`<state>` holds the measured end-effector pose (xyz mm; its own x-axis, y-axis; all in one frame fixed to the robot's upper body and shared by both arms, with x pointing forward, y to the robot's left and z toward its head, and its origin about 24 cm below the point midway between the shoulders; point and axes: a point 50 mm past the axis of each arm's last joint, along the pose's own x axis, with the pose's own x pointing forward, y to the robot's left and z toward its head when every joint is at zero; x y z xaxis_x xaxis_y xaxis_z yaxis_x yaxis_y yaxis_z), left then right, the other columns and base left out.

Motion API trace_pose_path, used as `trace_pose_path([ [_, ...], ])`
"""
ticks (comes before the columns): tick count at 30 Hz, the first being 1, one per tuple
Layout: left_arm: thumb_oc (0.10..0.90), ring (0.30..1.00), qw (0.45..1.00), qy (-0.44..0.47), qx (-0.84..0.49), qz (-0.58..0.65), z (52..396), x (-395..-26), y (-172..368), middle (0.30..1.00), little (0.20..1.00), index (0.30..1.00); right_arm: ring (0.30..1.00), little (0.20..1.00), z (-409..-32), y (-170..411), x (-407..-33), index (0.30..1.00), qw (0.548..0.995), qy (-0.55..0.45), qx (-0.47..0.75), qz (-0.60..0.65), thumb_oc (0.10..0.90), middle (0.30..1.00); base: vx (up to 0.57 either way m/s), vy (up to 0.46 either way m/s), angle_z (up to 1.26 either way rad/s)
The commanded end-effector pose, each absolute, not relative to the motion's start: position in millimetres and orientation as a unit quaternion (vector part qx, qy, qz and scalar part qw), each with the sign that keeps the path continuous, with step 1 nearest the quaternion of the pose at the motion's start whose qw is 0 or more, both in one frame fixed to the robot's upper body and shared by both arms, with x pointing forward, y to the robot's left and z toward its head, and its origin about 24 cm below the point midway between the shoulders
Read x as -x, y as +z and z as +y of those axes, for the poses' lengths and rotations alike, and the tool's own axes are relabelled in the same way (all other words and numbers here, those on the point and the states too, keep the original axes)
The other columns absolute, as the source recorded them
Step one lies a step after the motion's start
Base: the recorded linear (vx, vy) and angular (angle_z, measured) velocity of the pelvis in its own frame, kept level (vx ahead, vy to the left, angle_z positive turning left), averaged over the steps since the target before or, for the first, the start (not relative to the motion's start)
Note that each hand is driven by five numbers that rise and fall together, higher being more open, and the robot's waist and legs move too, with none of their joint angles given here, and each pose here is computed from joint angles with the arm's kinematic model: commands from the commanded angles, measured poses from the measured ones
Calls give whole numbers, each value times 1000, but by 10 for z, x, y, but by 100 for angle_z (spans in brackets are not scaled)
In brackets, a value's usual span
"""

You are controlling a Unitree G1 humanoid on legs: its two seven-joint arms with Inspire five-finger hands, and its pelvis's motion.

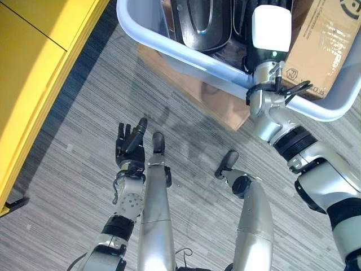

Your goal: Move parts from the plastic box to the shelf.

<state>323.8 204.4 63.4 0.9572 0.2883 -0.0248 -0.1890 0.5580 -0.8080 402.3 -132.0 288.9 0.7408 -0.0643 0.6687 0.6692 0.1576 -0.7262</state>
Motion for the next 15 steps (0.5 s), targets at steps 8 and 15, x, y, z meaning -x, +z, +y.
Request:
trace_pose_path([
  [8,900,1000,868,99,473,-115,1927,-3352,900,1000,1000,1000,300,300,-1661,2548,-4161,300,747,-234,603,-151,400,300,17,27,1],
  [15,900,1000,868,92,474,-118,1897,-3410,926,1000,1000,1000,300,300,-1698,2507,-4175,300,741,-239,610,-146,400,300,1,3,-2],
])
